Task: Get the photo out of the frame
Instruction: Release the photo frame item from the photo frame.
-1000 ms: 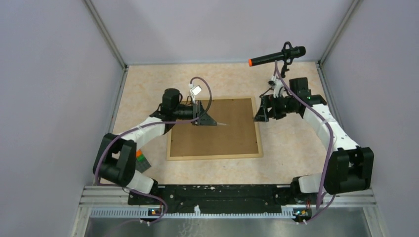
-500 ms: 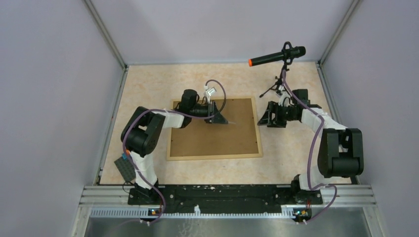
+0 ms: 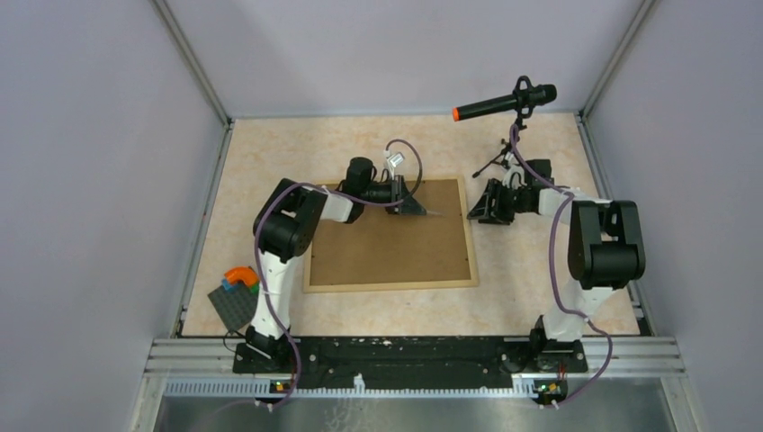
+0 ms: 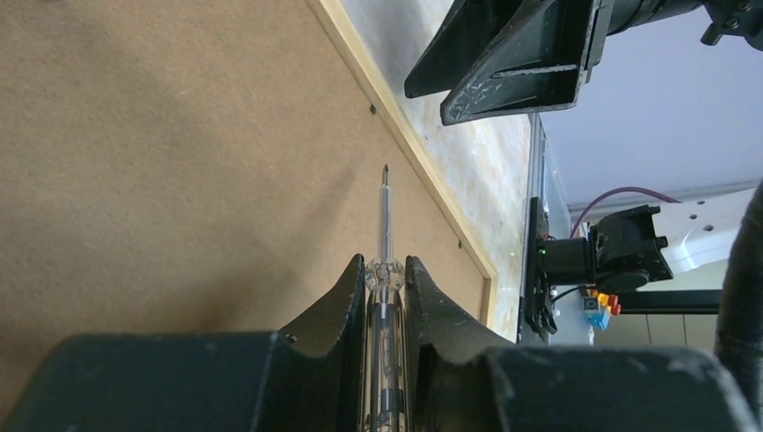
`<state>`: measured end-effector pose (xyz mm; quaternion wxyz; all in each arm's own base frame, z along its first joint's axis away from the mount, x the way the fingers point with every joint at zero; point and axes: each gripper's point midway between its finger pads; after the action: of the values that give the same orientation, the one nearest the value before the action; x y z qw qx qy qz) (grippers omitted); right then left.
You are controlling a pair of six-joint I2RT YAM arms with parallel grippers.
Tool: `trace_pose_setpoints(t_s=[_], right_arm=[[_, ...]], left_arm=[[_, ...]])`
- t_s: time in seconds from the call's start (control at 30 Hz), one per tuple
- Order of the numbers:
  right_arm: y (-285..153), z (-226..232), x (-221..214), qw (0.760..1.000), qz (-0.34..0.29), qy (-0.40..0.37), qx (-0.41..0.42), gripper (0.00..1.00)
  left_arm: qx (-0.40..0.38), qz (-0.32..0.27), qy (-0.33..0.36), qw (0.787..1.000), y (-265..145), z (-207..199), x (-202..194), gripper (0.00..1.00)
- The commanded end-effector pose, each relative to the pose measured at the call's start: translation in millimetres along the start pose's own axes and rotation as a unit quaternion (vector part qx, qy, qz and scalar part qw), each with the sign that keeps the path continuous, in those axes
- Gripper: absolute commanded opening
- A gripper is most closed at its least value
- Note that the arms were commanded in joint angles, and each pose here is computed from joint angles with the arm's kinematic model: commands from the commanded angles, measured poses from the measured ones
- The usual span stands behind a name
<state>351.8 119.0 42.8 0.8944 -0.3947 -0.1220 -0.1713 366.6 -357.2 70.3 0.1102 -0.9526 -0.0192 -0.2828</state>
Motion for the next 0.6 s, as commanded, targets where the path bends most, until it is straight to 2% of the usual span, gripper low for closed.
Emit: trace_pose_setpoints(t_s=[0.0,0.57], right_arm=[[8,4,34,0.999,-0.040,-0.018,0.011,0.47],[34,-5,19,1.000,-0.016,0.007,0.015,0.32]], left_arm=[[-0.019,-0.009,0.029,0.999,14,-6,14,0.00],[0.000,0.010,-0.029,1.000,40,27,2,0.00]])
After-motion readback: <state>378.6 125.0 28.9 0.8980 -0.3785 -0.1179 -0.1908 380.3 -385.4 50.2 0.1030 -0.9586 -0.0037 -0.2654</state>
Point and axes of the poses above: each gripper's point midway between its finger pads, its own y axis out along the fingers, its own z axis along the line the jaws close on, x = y × z, and after that the axes turned 2 degrees about y, right-handed
